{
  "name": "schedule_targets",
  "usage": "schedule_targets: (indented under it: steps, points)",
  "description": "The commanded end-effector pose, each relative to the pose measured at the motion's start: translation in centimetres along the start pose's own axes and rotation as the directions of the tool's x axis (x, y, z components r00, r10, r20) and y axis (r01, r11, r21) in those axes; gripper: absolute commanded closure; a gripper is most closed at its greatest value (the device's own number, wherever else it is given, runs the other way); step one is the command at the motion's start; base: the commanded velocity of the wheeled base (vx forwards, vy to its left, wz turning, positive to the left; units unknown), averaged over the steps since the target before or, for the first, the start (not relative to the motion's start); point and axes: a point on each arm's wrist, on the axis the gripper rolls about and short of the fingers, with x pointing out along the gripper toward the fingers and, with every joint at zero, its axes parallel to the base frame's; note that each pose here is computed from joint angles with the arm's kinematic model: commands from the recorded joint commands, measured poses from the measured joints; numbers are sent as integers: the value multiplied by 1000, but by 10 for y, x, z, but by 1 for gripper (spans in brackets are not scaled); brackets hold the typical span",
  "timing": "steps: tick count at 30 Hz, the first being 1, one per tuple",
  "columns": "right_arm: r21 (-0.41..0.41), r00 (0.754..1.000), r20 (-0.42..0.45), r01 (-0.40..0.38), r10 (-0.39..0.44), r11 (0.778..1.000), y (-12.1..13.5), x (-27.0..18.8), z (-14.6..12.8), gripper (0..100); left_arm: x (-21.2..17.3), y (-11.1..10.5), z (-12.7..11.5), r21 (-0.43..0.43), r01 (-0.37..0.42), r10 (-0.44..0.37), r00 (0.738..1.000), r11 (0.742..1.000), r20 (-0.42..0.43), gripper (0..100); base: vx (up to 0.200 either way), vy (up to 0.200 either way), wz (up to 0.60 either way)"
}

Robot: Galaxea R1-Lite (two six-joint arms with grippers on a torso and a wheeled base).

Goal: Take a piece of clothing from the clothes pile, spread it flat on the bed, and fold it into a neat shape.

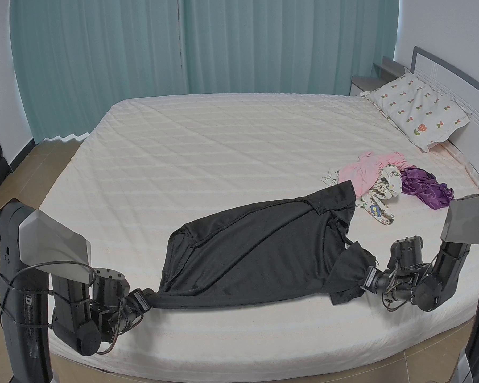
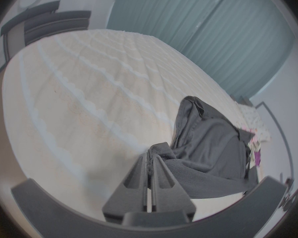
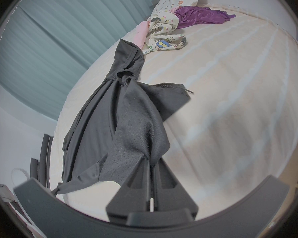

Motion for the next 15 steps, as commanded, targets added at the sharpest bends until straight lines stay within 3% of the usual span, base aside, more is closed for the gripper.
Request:
schedule_targets:
  steps: [1, 4, 10, 11, 15]
  points:
    - [-42, 1000, -18, -12, 11, 999, -13, -47, -1, 100, -48, -3, -1, 177, 14, -17, 1000, 984, 17, 100, 0, 0, 0]
    - [-87, 999, -41, 0, -3, 996, -20, -60, -7, 100, -61, 4, -5, 253, -4, 7, 1000, 967, -11, 100, 0, 0, 0]
    - [-152, 991, -112, 51, -69, 987, -37, -74, -25, 100, -65, 14, -21, 319, -51, 93, 989, 946, -118, 100, 0, 0, 0]
    - [-168, 986, -139, 69, -93, 983, -43, -77, -31, 100, -68, 16, -28, 345, -64, 128, 978, 936, -167, 100, 0, 0, 0]
    - [-187, 977, -167, 102, -134, 977, -54, -78, -35, 100, -73, 15, -41, 407, -56, 163, 958, 912, -235, 100, 0, 0, 0]
